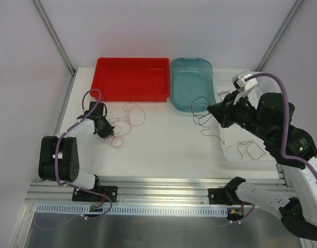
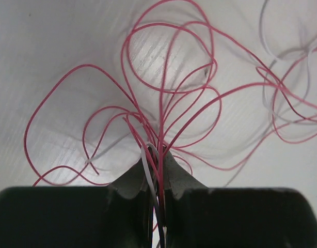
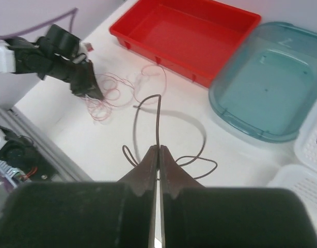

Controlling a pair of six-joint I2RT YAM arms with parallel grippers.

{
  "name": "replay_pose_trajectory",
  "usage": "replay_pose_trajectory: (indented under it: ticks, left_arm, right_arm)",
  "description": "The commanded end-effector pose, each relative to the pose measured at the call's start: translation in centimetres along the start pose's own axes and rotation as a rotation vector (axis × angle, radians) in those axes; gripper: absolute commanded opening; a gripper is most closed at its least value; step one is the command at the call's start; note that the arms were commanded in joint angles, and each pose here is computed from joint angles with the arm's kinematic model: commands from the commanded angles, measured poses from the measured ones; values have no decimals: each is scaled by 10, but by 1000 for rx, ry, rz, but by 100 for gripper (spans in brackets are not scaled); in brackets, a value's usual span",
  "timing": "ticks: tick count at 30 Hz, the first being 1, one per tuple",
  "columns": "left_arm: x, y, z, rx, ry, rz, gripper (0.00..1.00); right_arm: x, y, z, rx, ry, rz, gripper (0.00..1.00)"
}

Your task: Untangle the cables

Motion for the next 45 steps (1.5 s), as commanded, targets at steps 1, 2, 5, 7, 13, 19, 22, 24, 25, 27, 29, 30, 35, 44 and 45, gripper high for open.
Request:
replay_pose_trajectory:
  ticks: [1, 2, 5, 7, 13, 19, 22, 24, 25, 27, 29, 30, 35, 44, 45]
  left_arm:
    - [-17, 16, -14, 57, -46, -18, 5]
    - [-19, 21, -18, 76, -64, -24, 7]
    - [-20, 35, -27, 148, -118, -42, 18]
    - [-18, 48, -33, 201, -149, -52, 26]
    - [-17, 94, -33, 286, -256, -173, 67]
    - [-33, 147, -19, 281, -405, -429, 98]
    - [-34, 156, -7, 248, -425, -509, 99]
    - [-35, 158, 0, 222, -417, -544, 99]
    - [-32, 154, 3, 217, -419, -536, 99]
    - [-30, 148, 4, 219, -417, -523, 99]
    - [-28, 144, 3, 217, -424, -503, 99]
    - [-29, 144, 3, 218, -425, -501, 99]
    - [-28, 143, 3, 215, -423, -499, 99]
    - [-24, 138, 1, 230, -430, -470, 99]
    - [-24, 139, 1, 231, -431, -469, 99]
  right_arm:
    - [12, 0, -28, 147, 15, 52, 1]
    - [12, 0, -33, 171, 16, 52, 1]
    - [12, 0, -49, 262, 13, 47, 1]
    - [10, 0, -59, 314, 12, 44, 1]
    - [-6, 15, -88, 475, 17, 9, 1]
    - [-33, 41, -103, 580, 20, -58, 1]
    - [-44, 57, -114, 664, 28, -91, 1]
    - [-52, 69, -120, 714, 30, -124, 1]
    - [-56, 74, -123, 735, 30, -138, 1]
    - [-60, 84, -129, 791, 41, -153, 1]
    - [-61, 95, -142, 883, 44, -167, 1]
    - [-61, 100, -150, 929, 46, -169, 1]
    - [-41, 99, -180, 1055, 2, -153, 1]
    - [91, 77, -263, 1236, -470, -35, 2]
    - [104, 74, -269, 1240, -514, -19, 2]
Point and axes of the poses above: each gripper's point midway between its finger pads, its own y axis back along the fingers, its own z axis along the line the jaws close on, x = y × z, the point moved 1 cm from there along y, back along the fingers, and after that the axes turned 4 degrees about -y, right-handed, at the moved point
